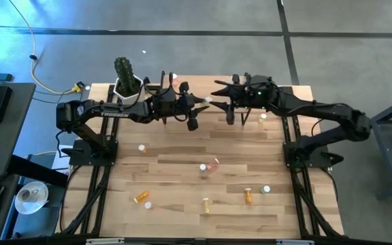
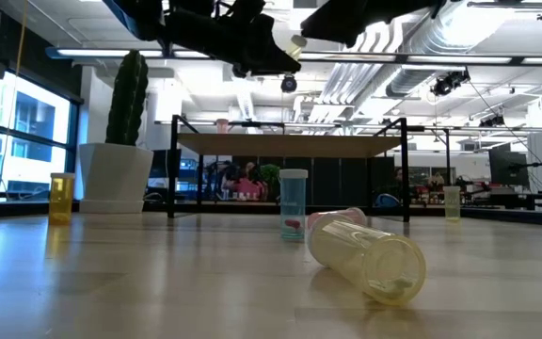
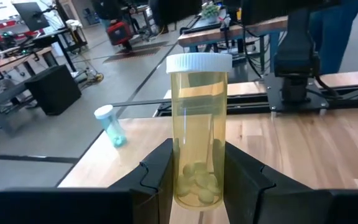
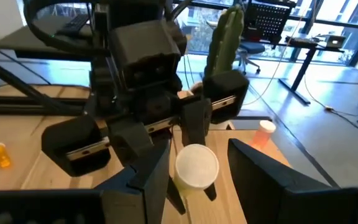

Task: Pick and place medicine bottles onto shelf by color
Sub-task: Put the middle yellow pill bottle on the shelf

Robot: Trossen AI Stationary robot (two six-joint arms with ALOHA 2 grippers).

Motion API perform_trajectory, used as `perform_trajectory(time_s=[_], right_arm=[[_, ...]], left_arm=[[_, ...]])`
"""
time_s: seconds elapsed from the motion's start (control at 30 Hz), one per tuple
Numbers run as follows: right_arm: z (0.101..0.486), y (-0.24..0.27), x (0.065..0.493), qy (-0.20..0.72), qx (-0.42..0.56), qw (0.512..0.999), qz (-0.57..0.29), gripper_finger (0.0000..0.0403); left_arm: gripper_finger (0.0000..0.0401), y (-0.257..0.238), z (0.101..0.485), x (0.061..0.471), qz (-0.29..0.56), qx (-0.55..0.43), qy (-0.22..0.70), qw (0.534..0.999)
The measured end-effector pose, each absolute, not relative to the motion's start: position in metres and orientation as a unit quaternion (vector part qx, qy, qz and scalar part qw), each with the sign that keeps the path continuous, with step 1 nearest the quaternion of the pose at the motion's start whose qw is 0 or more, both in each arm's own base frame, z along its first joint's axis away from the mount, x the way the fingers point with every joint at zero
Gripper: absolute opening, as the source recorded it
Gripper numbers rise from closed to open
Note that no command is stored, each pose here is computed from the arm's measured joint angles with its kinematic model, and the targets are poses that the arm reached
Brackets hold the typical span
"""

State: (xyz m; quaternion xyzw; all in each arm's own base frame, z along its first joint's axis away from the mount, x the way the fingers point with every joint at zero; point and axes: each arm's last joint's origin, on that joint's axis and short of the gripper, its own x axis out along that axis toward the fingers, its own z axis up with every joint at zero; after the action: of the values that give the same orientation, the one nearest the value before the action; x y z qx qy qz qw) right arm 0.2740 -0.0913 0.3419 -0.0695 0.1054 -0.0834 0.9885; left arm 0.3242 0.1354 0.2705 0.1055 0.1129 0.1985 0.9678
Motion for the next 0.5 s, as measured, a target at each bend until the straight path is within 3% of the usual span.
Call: perform_trajectory(time_s=[0.5], right_arm=[[0.329, -0.096, 0.287, 0.121, -0.068, 0.986, -0.093, 0.0154]], left_arm=[[0.0097, 0.135, 0.273, 0.325, 0.198, 0.107, 0.101, 0.969]])
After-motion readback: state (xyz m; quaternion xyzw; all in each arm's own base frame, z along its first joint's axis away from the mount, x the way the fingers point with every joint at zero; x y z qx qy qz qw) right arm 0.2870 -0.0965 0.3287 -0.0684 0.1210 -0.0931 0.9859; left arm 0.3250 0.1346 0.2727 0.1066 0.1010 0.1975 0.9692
